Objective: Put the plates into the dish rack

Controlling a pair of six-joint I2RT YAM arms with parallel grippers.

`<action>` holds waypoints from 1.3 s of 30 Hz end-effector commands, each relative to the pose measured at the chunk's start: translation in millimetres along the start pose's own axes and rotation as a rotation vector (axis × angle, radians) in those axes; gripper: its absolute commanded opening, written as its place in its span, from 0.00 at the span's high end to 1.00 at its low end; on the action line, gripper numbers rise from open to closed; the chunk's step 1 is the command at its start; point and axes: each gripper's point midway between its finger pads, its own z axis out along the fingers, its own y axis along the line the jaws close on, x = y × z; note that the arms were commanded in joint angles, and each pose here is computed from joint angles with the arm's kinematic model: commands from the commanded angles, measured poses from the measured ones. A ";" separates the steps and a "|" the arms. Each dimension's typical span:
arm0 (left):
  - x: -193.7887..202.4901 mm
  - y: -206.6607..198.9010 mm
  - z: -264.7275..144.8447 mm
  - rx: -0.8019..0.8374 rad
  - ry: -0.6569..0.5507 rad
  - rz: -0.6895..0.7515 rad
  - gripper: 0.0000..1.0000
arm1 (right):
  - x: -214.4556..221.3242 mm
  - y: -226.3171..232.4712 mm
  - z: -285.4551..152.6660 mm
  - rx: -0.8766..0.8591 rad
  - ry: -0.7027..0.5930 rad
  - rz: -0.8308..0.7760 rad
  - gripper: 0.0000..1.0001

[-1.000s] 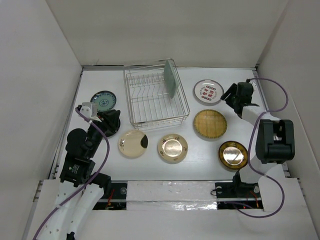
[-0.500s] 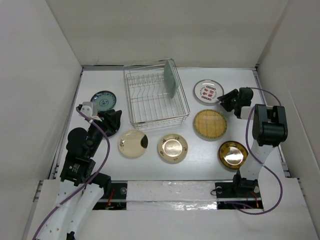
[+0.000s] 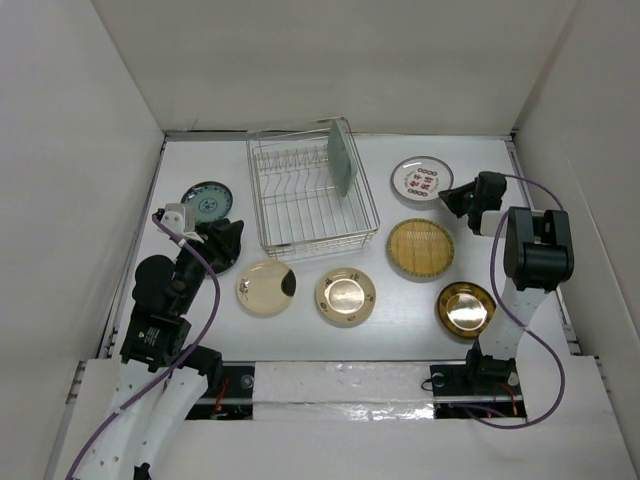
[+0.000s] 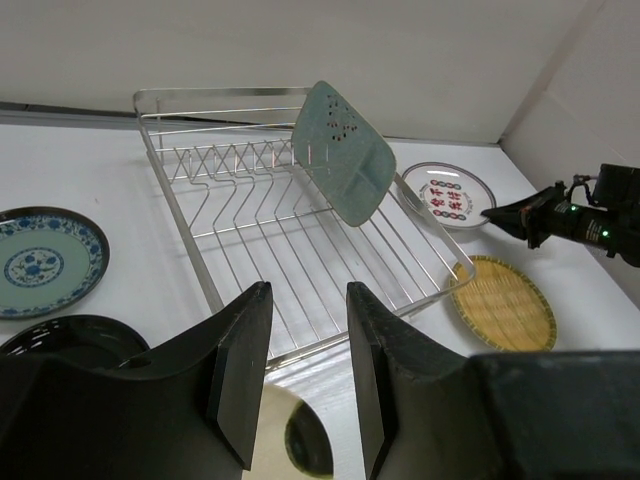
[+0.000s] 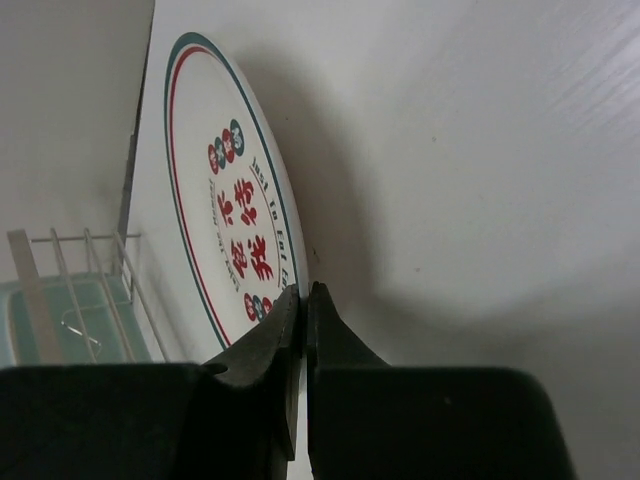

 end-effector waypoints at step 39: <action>-28.0 -11.3 -14.3 0.061 -0.119 0.021 0.64 | 145.7 325.3 -76.0 0.308 -0.614 -1.278 1.00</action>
